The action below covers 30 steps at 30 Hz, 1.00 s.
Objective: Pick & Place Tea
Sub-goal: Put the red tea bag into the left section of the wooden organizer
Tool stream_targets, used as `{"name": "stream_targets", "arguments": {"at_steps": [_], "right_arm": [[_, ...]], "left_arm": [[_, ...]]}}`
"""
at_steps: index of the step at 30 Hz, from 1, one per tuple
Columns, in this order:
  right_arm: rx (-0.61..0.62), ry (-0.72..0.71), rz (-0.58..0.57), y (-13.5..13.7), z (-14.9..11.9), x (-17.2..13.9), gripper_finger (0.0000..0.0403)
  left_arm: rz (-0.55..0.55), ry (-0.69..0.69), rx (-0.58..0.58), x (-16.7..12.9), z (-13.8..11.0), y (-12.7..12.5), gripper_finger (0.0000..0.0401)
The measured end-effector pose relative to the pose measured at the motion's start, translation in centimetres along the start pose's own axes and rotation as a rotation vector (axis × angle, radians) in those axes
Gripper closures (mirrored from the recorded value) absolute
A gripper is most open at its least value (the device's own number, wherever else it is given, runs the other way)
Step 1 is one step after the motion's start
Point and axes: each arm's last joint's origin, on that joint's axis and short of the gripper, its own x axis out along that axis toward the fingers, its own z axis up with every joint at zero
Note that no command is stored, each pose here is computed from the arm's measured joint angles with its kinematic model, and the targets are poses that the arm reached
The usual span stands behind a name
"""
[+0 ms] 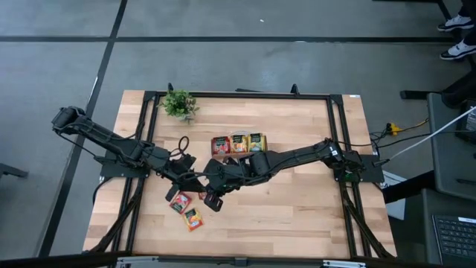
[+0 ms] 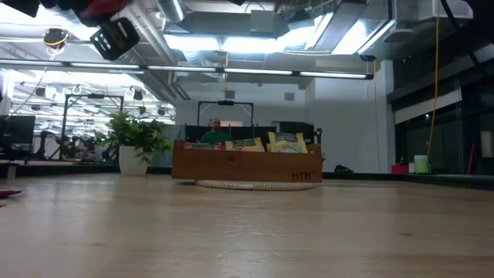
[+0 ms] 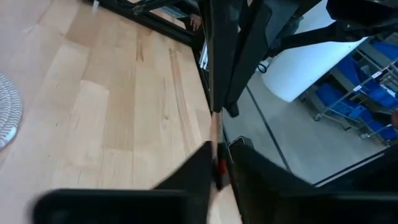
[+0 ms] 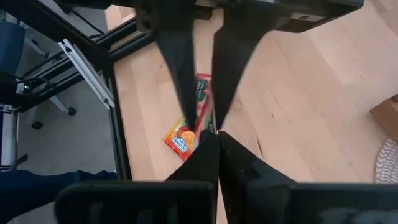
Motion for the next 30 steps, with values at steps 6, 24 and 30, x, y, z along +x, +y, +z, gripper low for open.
{"name": "stream_targets", "arguments": {"at_steps": [6,24,30], "right_arm": [[-0.023,0.002,0.001,0.1,-0.1,0.0,0.0354],[0.016,-0.170,0.102,0.8,2.2,-11.5,0.0256],[-0.019,-0.166,0.064,1.2,1.5,-10.9,0.0263]], "left_arm": [[0.013,-0.008,0.018,0.0,0.0,0.0,0.0397],[0.365,-0.098,0.107,-1.1,2.0,4.9,0.0399],[0.477,-0.107,0.131,-2.4,3.3,8.0,0.0399]]}}
